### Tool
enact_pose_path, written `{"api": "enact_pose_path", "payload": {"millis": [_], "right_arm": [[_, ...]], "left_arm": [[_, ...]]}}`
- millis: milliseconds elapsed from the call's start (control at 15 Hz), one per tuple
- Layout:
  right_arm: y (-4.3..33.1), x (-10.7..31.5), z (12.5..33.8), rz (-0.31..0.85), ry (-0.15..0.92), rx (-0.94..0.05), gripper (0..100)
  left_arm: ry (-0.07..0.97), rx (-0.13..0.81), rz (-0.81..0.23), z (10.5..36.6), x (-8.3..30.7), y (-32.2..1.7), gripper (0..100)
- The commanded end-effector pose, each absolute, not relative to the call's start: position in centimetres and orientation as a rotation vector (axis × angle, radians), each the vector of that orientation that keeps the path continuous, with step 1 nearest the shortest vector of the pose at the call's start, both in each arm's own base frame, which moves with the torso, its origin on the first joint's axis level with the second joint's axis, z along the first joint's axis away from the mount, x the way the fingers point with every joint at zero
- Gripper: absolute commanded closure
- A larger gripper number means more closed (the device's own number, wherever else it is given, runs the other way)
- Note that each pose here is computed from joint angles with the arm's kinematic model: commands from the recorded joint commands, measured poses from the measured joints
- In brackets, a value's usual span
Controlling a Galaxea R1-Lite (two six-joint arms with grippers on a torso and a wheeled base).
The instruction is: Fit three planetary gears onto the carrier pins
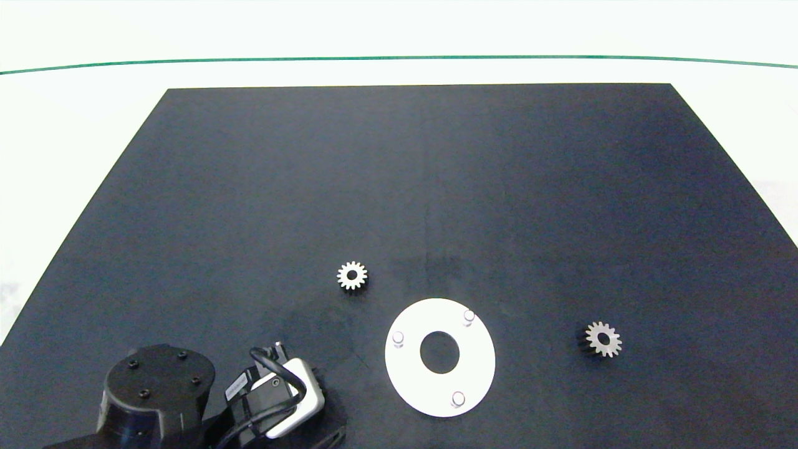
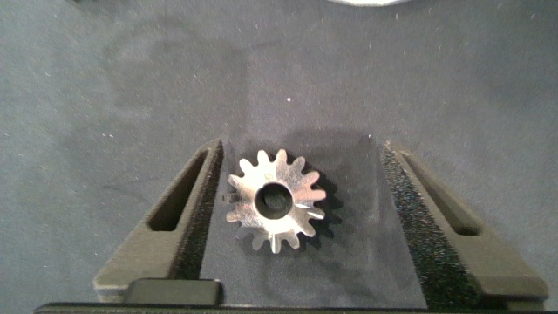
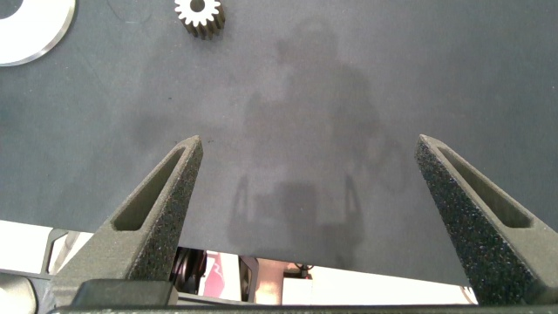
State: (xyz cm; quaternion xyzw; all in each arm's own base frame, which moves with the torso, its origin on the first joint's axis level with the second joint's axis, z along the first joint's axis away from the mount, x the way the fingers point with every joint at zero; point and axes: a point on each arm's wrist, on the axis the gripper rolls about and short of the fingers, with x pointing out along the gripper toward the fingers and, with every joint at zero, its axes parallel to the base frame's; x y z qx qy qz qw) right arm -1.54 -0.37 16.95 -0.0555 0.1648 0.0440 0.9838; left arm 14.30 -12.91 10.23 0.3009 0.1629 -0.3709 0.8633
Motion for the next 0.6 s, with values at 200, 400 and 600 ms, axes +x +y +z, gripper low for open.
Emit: {"api": "enact_pose_path", "payload": {"millis": [200, 400, 600], "right_arm": [[-0.37, -1.52, 16.61, 0.091, 0.343, -0.123, 0], [-0.39, -1.66, 16.25, 0.092, 0.344, -0.138, 0], [-0.38, -1.62, 16.23, 0.091, 0.345, -0.141, 0]], "left_arm": [[0.357, 0.633, -0.758, 9.95, 14.46, -12.40, 38], [0.338, 0.623, -0.745, 10.17, 14.64, -12.08, 39], [0.334, 0.616, -0.751, 10.17, 14.51, -11.80, 39]]}}
